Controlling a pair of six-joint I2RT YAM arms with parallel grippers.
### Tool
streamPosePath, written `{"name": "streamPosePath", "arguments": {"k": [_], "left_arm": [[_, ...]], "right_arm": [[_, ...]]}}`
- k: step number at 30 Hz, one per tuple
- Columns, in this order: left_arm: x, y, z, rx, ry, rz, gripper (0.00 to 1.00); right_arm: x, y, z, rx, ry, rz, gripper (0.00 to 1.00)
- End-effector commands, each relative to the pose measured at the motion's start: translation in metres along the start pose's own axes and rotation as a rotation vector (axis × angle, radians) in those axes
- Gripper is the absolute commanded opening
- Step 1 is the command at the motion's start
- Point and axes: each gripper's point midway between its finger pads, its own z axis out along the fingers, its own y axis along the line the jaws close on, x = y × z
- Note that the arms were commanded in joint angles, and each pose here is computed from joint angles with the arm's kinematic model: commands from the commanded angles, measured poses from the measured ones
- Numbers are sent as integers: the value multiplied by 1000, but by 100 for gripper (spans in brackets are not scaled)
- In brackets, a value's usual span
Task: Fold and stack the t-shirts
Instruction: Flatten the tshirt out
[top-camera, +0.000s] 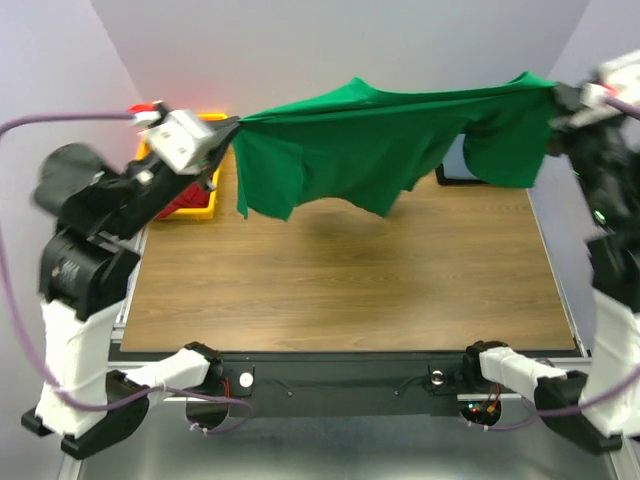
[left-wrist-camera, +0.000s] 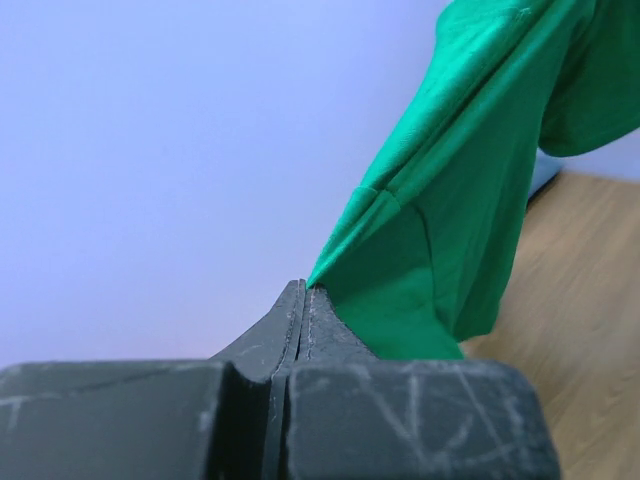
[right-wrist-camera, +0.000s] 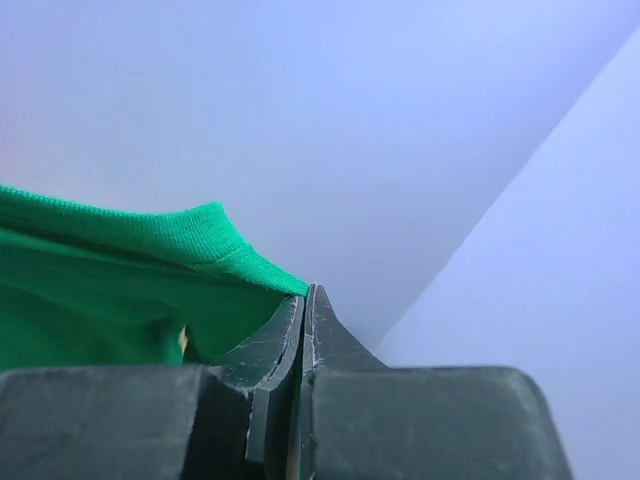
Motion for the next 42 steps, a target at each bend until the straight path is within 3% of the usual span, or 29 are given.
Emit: {"name": "streamPosePath", "arguments": {"k": [1, 6, 9, 11, 14, 17, 18, 21, 24, 26, 27, 28, 29, 30, 31, 32, 36, 37, 38, 39, 42], "left_arm": [[-75, 13, -56, -69, -188, 3, 0], [-97, 15, -69, -79, -239, -30, 0], [-80, 20, -53, -93, -185, -66, 0], [-47, 21, -32, -95, -99, -104, 0], [10, 23, -5, -119, 26, -142, 0], [85, 27, 20, -187, 195, -177, 0], [105, 26, 26, -188, 238, -184, 0], [191, 11, 47, -172, 402, -199, 0], [295, -3, 56, -175, 572, -217, 0], [339, -1, 59, -188, 643, -243, 0], [360, 7, 57, -214, 680, -256, 0], [396, 8, 64, -221, 729, -281, 0], [412, 9, 68, -209, 752, -302, 0], [431, 16, 68, -221, 785, -318, 0], [459, 18, 75, -214, 842, -338, 0], [474, 22, 76, -218, 871, -343, 0], [526, 31, 68, -204, 1014, -376, 40], [528, 43, 60, -248, 1014, -392, 48], [525, 48, 56, -264, 1005, -392, 50], [521, 49, 54, -255, 989, -392, 59], [496, 39, 41, -203, 942, -350, 60]], "right_arm": [[-75, -58, -67, 198, -201, -25, 0], [-99, -67, -74, 210, -262, -86, 1], [-78, -60, -37, 190, -192, -153, 1], [-45, -44, -1, 146, -111, -201, 1], [-7, -20, 41, 67, -49, -250, 1], [62, 23, 86, -49, 41, -267, 1], [62, 29, 94, -74, 20, -266, 1], [143, 82, 131, -230, 129, -262, 1], [205, 134, 163, -342, 202, -240, 1], [230, 166, 183, -378, 233, -215, 1], [234, 174, 197, -367, 220, -202, 10], [280, 202, 217, -401, 298, -186, 15], [260, 197, 241, -330, 273, -146, 21], [275, 202, 257, -293, 307, -135, 46], [313, 221, 270, -285, 379, -133, 57], [289, 204, 291, -194, 345, -115, 66], [309, 204, 278, -210, 488, -114, 79], [285, 196, 265, -230, 467, -93, 79], [282, 198, 252, -262, 482, -79, 79], [306, 211, 220, -339, 579, -80, 79], [317, 227, 143, -503, 707, -15, 76]]}}
